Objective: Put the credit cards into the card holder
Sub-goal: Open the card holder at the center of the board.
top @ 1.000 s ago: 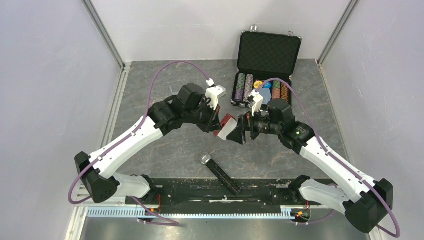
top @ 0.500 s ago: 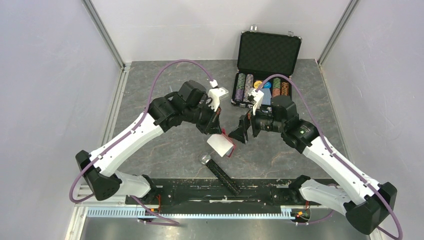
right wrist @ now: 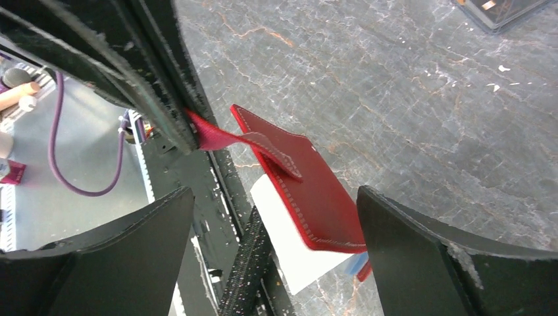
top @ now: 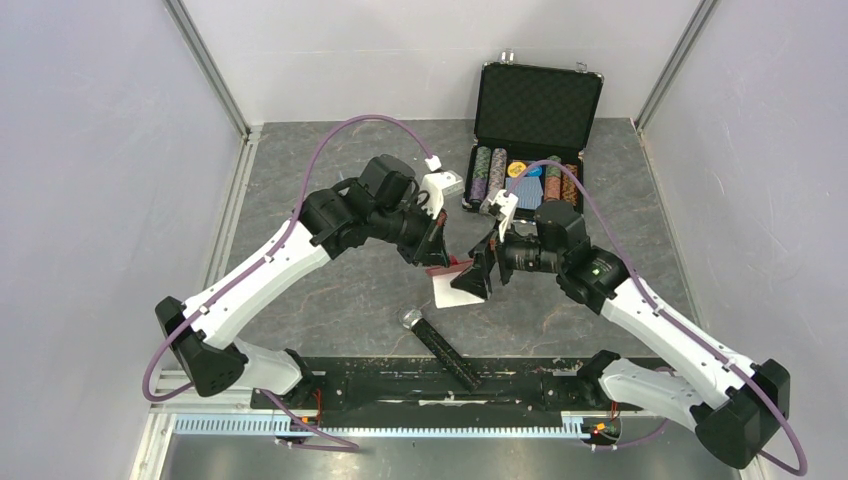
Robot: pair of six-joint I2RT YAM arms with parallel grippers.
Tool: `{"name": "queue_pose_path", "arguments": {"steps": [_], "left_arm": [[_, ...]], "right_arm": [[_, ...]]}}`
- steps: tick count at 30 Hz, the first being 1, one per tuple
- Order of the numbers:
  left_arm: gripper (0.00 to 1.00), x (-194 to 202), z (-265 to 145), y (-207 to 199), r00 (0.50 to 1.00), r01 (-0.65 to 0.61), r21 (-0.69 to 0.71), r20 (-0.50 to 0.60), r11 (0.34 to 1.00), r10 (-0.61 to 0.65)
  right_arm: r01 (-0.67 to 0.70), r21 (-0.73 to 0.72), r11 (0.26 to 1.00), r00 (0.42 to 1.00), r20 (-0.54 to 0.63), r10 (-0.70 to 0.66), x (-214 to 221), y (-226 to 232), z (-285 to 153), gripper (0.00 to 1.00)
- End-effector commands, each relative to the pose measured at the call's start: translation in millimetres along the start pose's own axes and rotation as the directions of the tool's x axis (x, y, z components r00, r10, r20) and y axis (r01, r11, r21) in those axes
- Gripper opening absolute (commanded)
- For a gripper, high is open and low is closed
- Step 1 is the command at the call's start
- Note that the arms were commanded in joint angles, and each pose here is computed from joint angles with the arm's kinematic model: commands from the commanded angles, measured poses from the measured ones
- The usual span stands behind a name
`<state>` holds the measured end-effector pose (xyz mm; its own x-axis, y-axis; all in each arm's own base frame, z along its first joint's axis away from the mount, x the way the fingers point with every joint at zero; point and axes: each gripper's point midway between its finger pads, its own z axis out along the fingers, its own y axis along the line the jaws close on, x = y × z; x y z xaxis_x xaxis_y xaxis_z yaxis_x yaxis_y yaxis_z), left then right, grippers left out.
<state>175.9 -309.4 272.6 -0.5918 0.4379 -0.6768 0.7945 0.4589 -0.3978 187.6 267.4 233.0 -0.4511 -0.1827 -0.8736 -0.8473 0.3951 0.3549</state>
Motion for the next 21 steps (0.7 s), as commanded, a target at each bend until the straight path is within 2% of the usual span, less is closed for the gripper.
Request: {"name": "queue_pose_path", "arguments": {"steps": [1,10,12,16,17,18,19,20,21], "left_arm": [[0.02,-22.7,-12.5,-18.7,0.995,-0.064,0.065,0.076,0.996,0.059],[0.02,-32.3,-14.1,-27.1,0.993,-0.054,0.100,0.114,0.994,0.042],[0.02,-34.4,-15.0,-29.0,0.991,-0.051,0.107,0.125,0.993,0.038],[0.03,-38.7,-17.6,-32.8,0.988,-0.044,0.121,0.149,0.992,0.026],[0.05,-39.0,-18.3,-33.5,0.988,-0.039,0.123,0.154,0.992,0.020],[0.07,-39.9,-18.7,-33.5,0.987,-0.036,0.121,0.161,0.992,0.016],[0.13,-39.5,-18.5,-32.3,0.986,-0.027,0.117,0.165,0.993,0.007],[0.24,-39.4,-18.0,-29.5,0.986,-0.016,0.100,0.169,0.995,-0.001],[0.40,-38.3,-17.1,-24.3,0.985,0.005,0.074,0.171,0.997,-0.018]], "right_arm": [[0.043,0.024,0.999,0.998,0.037,-0.044,-9.7,-4.8,6.0,0.93],[0.078,0.030,0.996,0.996,0.039,-0.080,-6.0,-3.3,11.2,0.60],[0.083,0.043,0.996,0.995,0.046,-0.085,-7.1,-4.5,10.4,0.49],[0.066,0.095,0.993,0.996,0.057,-0.072,-9.6,-12.1,9.2,0.11],[0.059,0.099,0.993,0.996,0.057,-0.065,-9.6,-12.6,9.4,0.05],[0.050,0.104,0.993,0.997,0.059,-0.057,-10.0,-13.5,9.9,0.00],[0.037,0.110,0.993,0.997,0.058,-0.043,-9.4,-14.8,10.3,0.00],[0.027,0.118,0.993,0.998,0.060,-0.034,-9.3,-15.8,10.3,0.00],[0.015,0.126,0.992,0.998,0.066,-0.023,-9.5,-17.2,10.4,0.00]]}}
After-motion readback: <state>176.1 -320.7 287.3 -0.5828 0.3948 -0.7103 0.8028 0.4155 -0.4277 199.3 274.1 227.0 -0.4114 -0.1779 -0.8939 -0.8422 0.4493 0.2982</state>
